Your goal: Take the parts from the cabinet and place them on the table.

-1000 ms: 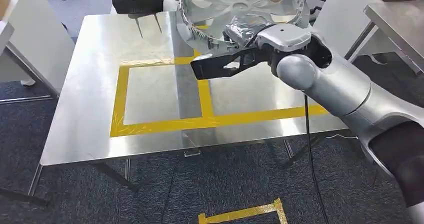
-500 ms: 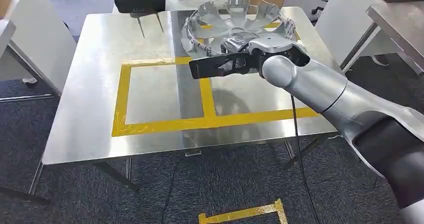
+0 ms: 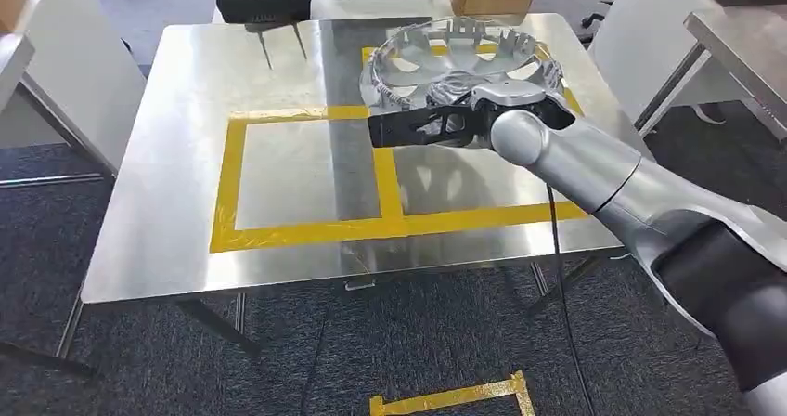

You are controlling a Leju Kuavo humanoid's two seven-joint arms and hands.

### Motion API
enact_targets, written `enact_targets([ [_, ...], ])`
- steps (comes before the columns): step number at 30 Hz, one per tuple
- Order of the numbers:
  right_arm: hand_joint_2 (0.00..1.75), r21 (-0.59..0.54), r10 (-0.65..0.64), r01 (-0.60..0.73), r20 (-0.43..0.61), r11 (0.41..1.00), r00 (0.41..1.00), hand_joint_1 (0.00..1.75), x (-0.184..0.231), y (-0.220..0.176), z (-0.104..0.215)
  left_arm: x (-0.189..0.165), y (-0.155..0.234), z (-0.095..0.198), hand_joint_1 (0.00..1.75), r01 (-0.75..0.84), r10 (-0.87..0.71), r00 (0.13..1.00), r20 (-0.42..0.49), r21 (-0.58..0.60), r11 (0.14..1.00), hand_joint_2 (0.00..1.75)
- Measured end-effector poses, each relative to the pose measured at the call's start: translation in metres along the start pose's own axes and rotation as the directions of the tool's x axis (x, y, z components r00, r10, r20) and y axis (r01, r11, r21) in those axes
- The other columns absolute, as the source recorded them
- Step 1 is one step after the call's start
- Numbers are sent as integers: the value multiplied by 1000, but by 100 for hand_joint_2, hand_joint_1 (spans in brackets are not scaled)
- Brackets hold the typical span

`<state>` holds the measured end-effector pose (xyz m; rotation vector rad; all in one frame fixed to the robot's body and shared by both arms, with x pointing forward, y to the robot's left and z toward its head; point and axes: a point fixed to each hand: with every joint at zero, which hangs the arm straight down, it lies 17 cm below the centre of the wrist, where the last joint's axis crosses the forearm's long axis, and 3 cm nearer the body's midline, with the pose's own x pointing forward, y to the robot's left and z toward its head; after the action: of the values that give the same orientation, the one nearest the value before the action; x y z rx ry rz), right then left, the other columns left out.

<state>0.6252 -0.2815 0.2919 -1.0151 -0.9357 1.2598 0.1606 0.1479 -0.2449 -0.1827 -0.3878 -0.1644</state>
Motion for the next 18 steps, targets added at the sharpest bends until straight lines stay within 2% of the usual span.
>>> enact_targets([
  [18,175,82,-36,41,-64,996,997,175,-25,26,-5,-1,-1,0,0,0,0,1000,-5,-8,1000,175],
])
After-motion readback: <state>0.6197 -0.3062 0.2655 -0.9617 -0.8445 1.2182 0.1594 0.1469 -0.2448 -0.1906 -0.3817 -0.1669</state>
